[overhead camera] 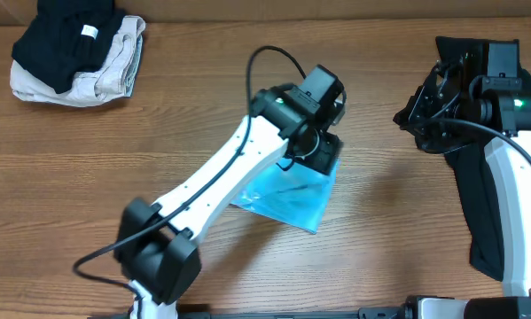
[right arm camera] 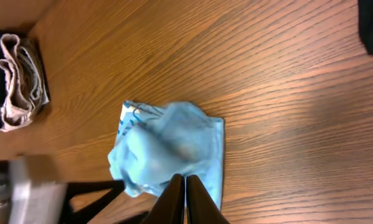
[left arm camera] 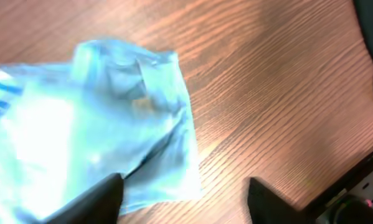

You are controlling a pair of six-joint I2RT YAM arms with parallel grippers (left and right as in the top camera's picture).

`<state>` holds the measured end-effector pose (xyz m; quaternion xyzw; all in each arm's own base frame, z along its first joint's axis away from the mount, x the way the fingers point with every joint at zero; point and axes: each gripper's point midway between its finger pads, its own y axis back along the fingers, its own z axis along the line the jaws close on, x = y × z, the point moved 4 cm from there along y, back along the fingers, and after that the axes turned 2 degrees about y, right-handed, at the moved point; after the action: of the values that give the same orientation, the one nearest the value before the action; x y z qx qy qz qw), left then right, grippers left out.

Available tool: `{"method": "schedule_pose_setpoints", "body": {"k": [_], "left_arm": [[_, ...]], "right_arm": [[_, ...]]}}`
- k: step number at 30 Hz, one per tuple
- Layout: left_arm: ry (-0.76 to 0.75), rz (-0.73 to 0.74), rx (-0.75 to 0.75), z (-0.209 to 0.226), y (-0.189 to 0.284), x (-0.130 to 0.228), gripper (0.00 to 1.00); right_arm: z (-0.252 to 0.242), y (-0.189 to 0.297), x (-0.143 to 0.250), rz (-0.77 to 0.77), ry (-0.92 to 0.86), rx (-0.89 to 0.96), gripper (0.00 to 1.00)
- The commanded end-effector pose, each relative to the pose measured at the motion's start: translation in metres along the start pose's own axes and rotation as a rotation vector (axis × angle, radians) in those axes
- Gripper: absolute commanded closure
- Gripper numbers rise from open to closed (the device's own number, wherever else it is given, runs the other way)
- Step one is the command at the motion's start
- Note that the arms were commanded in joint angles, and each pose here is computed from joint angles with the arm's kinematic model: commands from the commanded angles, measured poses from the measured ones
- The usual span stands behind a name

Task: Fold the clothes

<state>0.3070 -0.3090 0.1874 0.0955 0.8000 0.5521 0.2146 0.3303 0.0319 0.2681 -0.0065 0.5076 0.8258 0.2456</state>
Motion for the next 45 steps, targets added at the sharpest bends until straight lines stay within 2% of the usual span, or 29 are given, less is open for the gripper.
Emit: {"method": "schedule_pose_setpoints", "body": {"k": [1,5,9,13,16,20,24,28,30,35,41,45], "left_arm": [[0.002,0.041,0.022,-0.005,-0.019,0.000,0.18],[0.025,-0.030,0.027,0.005,-0.001,-0.018,0.07],[0.091,-0.161,0.026,0.032,0.055,-0.050,0.00],[0.198,-0.302,-0.002,0.082,0.123,-0.073,0.00],[0.266,-0.356,-0.030,0.118,0.149,-0.077,0.00],[0.360,-0.354,-0.066,0.159,0.157,-0.070,0.00],[0.392,-0.339,-0.080,0.174,0.153,-0.066,0.00],[0.396,-0.333,-0.107,0.178,0.151,-0.064,0.00],[0.393,-0.332,-0.110,0.179,0.151,-0.064,0.00],[0.392,-0.331,-0.110,0.178,0.151,-0.064,0.00],[0.390,-0.326,-0.111,0.179,0.149,-0.064,0.00],[0.381,-0.319,-0.116,0.179,0.148,-0.063,0.00]], "right_arm": [[-0.002,0.002,-0.002,-0.013,0.018,0.008,0.92],[-0.004,0.001,-0.001,-0.007,0.014,0.019,0.82],[-0.005,0.000,0.005,0.017,0.007,0.028,0.75],[-0.002,-0.021,0.027,0.102,0.021,0.036,0.70],[0.004,-0.044,0.055,0.195,0.041,0.047,0.67],[0.022,-0.086,0.107,0.307,0.070,0.051,0.61],[0.036,-0.118,0.143,0.322,0.051,0.067,0.57],[0.041,-0.135,0.159,0.265,-0.023,0.124,0.50],[0.038,-0.141,0.165,0.237,-0.073,0.173,0.42],[0.031,-0.158,0.176,0.269,-0.104,0.245,0.33],[0.019,-0.186,0.192,0.379,-0.126,0.299,0.30],[0.015,-0.194,0.194,0.412,-0.137,0.299,0.36]]}}
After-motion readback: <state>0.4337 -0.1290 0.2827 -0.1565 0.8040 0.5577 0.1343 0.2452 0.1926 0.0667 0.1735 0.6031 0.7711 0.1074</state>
